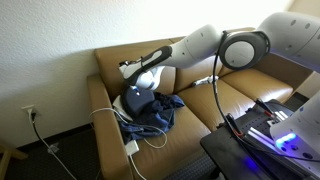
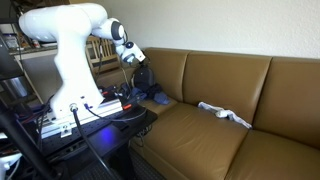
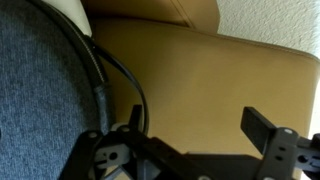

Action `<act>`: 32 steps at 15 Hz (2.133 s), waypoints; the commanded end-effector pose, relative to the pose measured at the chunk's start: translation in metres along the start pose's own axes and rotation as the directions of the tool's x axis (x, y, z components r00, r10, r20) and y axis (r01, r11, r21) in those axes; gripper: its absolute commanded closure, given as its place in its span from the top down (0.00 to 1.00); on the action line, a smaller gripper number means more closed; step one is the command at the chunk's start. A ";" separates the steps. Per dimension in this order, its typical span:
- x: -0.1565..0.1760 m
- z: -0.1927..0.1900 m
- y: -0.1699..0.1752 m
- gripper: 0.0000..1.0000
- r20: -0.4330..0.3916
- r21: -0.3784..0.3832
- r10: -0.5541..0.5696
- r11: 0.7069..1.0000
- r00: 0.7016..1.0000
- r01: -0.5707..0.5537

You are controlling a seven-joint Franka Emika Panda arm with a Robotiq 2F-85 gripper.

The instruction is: Move the black bag to the right then move it to the left

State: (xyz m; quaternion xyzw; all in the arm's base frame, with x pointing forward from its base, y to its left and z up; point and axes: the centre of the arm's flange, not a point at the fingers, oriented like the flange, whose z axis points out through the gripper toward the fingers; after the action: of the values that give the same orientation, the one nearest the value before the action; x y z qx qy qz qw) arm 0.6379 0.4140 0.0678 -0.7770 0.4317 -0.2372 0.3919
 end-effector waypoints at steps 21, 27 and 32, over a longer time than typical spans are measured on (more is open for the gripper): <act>0.052 -0.007 -0.004 0.01 -0.030 -0.149 0.210 0.966 0.977 -0.212; 0.083 -0.058 -0.067 0.01 -0.005 -0.192 0.252 0.950 0.968 -0.248; 0.118 -0.125 -0.116 0.01 -0.028 -0.147 0.299 0.943 0.954 -0.300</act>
State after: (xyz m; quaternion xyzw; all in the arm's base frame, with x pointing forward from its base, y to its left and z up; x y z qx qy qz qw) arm 0.6906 0.3364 0.1799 -0.7364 0.5462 -0.1546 0.3682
